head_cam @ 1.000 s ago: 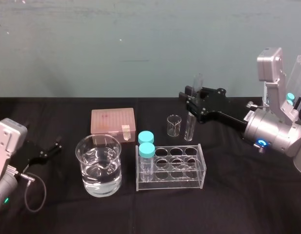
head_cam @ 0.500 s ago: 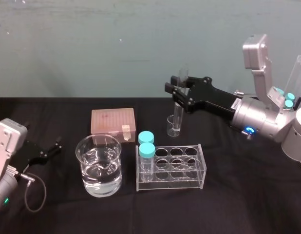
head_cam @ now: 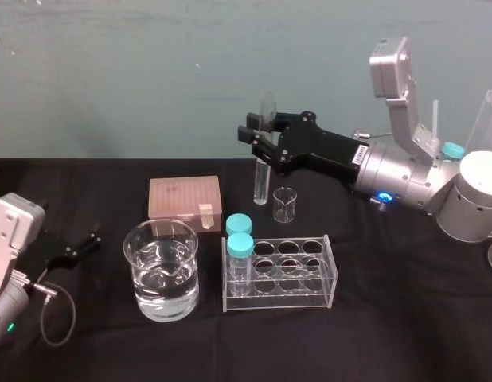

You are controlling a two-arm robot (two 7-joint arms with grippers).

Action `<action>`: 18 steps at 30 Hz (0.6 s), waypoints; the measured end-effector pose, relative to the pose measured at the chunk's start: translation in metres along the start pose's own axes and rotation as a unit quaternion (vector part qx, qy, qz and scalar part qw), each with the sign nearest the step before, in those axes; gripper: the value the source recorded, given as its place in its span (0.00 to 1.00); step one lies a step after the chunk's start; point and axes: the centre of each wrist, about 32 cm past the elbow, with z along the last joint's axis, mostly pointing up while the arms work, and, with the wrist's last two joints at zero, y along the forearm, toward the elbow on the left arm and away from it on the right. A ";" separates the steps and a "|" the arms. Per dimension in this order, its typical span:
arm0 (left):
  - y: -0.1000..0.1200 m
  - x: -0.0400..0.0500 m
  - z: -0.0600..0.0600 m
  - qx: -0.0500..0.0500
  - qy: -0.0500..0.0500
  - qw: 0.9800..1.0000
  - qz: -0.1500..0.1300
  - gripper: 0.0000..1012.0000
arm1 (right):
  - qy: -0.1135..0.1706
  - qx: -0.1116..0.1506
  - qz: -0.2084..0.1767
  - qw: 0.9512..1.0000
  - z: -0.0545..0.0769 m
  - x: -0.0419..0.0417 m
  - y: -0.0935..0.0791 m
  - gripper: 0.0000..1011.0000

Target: Hold the test tube with one hand and immerse one end into the beaker, then return it to the test tube rack.

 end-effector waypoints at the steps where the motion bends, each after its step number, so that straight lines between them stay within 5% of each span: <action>1: 0.000 0.0000 0.000 0.000 0.000 1.000 0.000 0.99 | 0.000 0.000 0.003 1.000 0.000 0.0002 0.001 0.24; 18: 0.000 0.0000 0.000 0.000 0.000 1.000 0.000 0.99 | 0.000 0.024 0.067 0.997 0.007 0.0069 0.019 0.24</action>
